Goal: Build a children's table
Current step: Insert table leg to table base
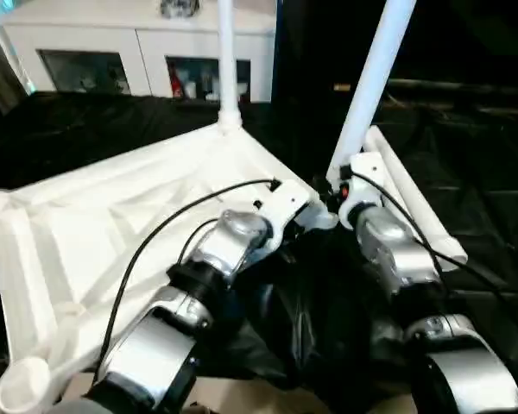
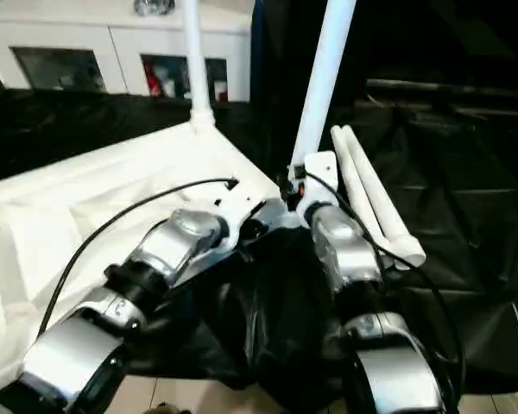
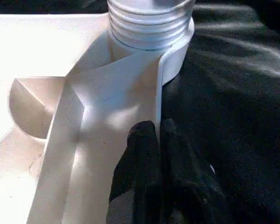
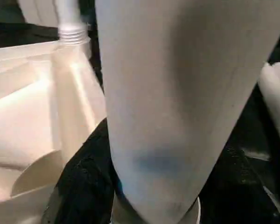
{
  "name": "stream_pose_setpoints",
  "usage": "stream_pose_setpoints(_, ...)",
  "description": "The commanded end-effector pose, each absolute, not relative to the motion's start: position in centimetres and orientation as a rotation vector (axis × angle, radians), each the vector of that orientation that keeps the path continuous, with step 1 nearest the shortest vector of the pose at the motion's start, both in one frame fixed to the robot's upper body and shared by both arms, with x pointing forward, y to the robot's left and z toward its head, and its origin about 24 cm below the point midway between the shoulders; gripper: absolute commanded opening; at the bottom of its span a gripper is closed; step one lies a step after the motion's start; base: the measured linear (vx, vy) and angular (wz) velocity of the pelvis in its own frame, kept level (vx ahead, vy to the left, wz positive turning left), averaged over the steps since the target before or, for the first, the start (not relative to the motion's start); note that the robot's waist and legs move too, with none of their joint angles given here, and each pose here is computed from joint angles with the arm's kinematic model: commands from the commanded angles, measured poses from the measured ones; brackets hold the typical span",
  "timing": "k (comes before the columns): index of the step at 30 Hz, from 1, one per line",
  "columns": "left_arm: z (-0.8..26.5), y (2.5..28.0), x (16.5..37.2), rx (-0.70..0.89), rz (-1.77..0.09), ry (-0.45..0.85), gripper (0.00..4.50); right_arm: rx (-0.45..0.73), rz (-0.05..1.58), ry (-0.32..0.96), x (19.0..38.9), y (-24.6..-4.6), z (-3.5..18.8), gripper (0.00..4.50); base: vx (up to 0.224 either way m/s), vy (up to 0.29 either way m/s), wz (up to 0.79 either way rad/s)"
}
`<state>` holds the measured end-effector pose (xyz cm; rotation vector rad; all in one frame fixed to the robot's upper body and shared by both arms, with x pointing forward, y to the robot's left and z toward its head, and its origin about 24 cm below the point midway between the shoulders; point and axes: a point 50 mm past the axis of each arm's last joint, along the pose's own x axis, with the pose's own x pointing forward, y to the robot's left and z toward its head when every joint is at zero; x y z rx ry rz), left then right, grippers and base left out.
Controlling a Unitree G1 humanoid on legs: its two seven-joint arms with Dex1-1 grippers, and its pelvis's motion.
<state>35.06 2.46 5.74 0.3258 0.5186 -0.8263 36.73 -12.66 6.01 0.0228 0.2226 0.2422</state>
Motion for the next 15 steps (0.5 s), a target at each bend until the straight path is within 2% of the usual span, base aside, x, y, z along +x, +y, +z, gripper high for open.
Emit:
stream_pose_setpoints(1,8.0,2.1,36.2,0.329,-0.760,0.437,0.00,0.045,0.269,0.558,33.5,-11.4,-0.6,1.91,0.000,0.000,0.00)
stream_pose_setpoints(13,7.5,2.0,36.1,0.336,-0.775,0.459,0.00,0.032,0.332,0.527,34.1,-10.5,0.1,1.91,0.000,0.000,0.00)
stream_pose_setpoints(15,7.5,2.0,36.1,0.336,-0.778,0.459,0.00,0.042,0.333,0.516,34.3,-10.5,0.4,2.47,0.000,0.000,0.00)
